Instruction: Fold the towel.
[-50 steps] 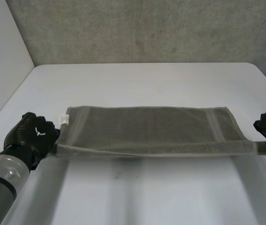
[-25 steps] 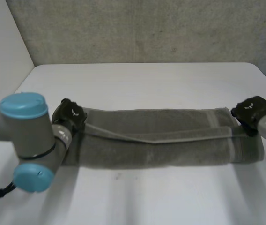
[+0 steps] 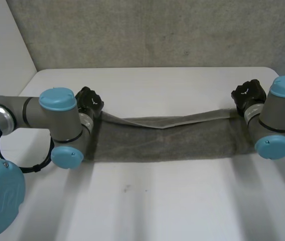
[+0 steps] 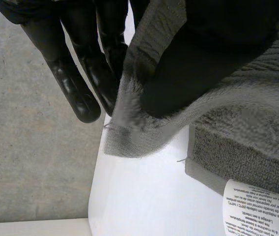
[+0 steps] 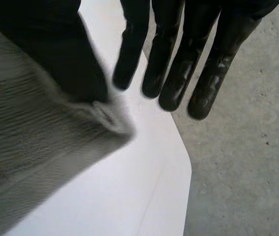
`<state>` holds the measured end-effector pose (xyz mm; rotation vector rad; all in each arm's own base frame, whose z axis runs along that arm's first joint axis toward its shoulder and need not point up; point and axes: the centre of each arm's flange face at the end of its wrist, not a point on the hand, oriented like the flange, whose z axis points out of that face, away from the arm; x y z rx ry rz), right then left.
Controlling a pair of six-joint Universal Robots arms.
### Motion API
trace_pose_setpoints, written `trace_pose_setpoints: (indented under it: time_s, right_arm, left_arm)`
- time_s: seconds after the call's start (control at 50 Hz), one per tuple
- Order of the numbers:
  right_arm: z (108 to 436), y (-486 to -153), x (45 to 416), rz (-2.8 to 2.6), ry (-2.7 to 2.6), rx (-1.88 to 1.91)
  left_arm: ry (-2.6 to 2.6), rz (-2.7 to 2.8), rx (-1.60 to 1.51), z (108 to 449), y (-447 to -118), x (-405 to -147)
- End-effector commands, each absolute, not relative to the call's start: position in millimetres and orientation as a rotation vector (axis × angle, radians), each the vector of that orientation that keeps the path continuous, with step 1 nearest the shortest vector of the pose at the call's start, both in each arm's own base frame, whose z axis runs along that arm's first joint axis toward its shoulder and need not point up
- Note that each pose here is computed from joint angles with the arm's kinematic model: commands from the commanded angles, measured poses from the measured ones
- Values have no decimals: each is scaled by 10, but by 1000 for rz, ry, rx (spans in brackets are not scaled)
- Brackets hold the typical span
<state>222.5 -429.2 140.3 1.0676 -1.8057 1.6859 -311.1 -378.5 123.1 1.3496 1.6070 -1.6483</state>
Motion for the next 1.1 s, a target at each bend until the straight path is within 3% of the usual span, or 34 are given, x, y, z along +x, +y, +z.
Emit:
trace_pose_setpoints:
  time_s: [0.02,0.2,0.44,0.64,0.96,1.1]
  right_arm:
    - [1504,-4333,2176,1676,-1794,985]
    - [1955,-4288,2104,1761,-1756,904]
    - [2448,-3778,1959,1848,-1964,955]
    - [2109,-3383,1603,1615,-2345,1023]
    - [1815,-3288,1446,1583,-2381,982]
    - [1835,-3345,1436,1630,-2334,971]
  left_arm:
    - [1600,-1645,1340,1263,-3782,-3101]
    - [1590,-1657,1274,1511,-3764,-3028]
    - [1637,-1723,1192,2024,-3429,-2831]
    - [1755,-1785,1141,2038,-3385,-2640]
    - [1689,-1777,1128,1564,-3949,-2621]
    - [1674,-1745,1143,1568,-3938,-2585]
